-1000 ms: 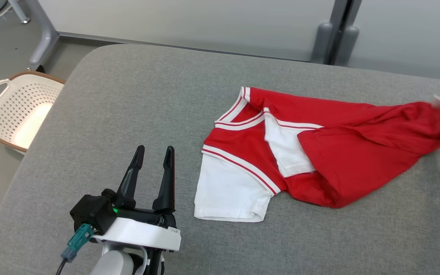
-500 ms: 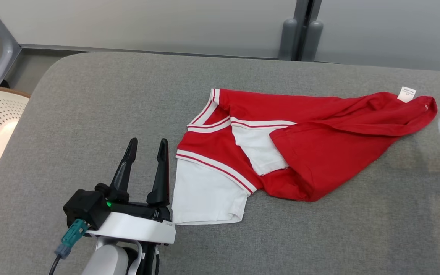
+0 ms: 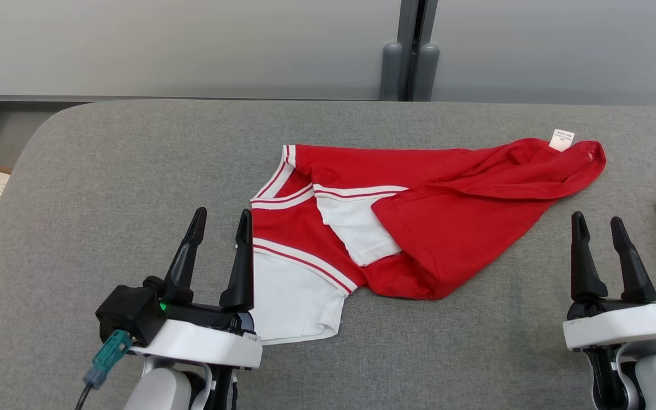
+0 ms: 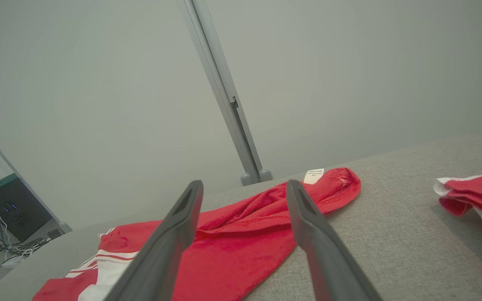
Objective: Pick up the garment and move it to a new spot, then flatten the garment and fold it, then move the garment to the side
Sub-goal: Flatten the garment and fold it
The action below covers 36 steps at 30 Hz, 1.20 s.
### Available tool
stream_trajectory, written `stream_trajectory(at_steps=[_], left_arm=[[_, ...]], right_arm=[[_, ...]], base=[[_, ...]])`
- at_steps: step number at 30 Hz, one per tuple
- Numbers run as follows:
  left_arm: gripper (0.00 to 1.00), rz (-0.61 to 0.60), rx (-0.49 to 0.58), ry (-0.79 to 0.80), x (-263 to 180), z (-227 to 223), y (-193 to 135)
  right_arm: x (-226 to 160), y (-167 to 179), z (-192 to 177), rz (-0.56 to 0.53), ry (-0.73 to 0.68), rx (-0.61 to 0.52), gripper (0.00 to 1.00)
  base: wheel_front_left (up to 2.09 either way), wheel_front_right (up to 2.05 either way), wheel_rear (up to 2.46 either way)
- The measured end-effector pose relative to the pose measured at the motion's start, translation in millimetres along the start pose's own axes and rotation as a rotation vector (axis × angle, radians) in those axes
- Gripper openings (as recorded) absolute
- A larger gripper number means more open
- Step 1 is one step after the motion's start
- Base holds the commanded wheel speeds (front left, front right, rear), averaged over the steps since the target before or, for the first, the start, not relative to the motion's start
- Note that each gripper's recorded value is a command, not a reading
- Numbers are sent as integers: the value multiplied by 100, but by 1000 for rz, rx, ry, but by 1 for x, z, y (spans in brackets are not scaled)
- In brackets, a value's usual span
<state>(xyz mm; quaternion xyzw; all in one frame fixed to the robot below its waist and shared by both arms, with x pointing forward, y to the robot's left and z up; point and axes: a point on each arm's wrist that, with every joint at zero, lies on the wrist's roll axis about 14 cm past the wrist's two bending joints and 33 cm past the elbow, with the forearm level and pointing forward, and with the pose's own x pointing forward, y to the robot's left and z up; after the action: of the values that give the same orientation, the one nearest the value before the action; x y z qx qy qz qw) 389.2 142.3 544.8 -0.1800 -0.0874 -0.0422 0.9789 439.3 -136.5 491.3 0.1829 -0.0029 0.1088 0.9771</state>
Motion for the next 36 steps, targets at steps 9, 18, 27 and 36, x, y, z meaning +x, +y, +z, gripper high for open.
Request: stream_trajectory(at_steps=[9, 18, 27, 36], left_arm=[[100, 7, -6, 30, -3, -10, 2], [100, 48, -9, 45, -7, -13, 13], [100, 134, -8, 52, -15, -12, 36], [100, 202, 5, 63, -26, -11, 53]], right_arm=[[11, 31, -11, 111, 52, -79, 100], [46, 72, -59, 268, 289, -227, 100], [72, 90, -119, 375, 532, -309, 100], [85, 89, -154, 386, 634, -341, 100]], base=[[0, 0, 0], [0, 0, 0], [0, 0, 0], [0, 0, 0]])
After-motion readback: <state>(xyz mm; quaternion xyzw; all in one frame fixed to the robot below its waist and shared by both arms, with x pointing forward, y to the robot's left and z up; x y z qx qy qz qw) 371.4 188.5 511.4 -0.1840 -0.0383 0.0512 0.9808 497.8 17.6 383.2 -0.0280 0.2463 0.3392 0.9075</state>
